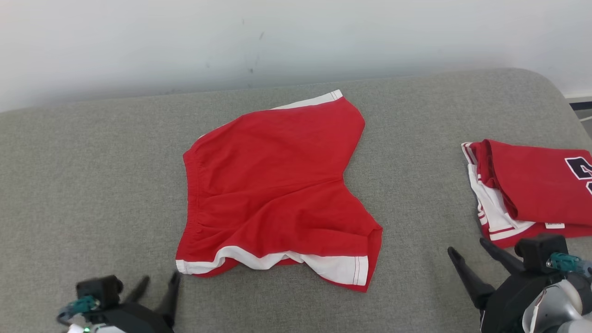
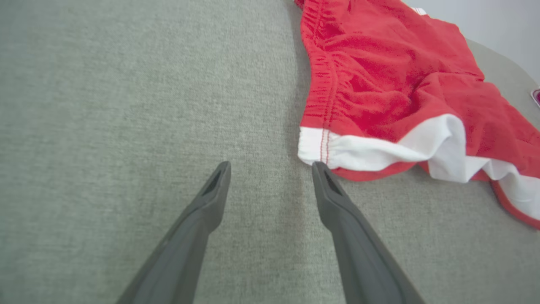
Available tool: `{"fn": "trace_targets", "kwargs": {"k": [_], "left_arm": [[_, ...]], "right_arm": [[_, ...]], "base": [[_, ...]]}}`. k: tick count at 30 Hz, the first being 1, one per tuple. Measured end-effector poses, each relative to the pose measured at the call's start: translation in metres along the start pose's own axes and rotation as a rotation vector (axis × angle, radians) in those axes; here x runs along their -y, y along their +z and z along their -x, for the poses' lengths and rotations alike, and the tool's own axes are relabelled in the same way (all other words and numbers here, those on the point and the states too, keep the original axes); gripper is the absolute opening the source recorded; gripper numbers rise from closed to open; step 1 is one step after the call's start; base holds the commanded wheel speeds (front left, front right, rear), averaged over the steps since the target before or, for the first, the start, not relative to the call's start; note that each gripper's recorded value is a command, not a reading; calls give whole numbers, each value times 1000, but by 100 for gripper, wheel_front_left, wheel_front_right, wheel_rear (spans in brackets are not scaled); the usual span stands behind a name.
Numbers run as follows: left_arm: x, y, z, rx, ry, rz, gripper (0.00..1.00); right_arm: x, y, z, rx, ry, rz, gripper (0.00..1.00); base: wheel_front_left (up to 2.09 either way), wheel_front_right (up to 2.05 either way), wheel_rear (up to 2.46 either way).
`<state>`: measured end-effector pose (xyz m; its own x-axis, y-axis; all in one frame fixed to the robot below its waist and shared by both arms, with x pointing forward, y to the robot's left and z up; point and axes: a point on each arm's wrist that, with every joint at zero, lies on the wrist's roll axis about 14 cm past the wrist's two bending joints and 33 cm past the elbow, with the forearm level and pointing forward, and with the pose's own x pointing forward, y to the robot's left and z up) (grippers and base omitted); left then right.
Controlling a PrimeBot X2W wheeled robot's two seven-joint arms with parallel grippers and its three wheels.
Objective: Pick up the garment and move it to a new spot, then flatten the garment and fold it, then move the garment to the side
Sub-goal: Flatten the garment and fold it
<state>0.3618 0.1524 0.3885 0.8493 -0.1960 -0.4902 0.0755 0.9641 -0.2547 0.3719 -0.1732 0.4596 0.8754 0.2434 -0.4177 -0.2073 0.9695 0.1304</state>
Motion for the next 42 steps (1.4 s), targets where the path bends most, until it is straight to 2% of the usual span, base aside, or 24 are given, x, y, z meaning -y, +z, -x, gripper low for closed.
{"fn": "trace_targets", "kwargs": {"k": [4,5,10,13,17,26,42], "left_arm": [[0,54,6,235,26,-37,100],[0,54,6,235,26,-37,100],[21,114,26,534,0,-74,100],[35,129,35,616,-19,-104,100],[49,133,40,643,-36,-112,100],[49,107,57,607,-23,-143,100],[45,98,60,570,-16,-145,100]], "right_arm": [[6,28,0,112,-42,25,100],[6,28,0,112,-42,25,100],[2,72,1,327,-78,-26,100],[-2,79,4,397,-94,-44,100],[3,80,8,460,-139,-82,100],[14,76,27,561,-233,-116,100],[18,80,36,627,-272,-86,100]], "base": [[0,0,0],[0,0,0],[0,0,0],[0,0,0],[0,0,0],[0,0,0],[0,0,0]]}}
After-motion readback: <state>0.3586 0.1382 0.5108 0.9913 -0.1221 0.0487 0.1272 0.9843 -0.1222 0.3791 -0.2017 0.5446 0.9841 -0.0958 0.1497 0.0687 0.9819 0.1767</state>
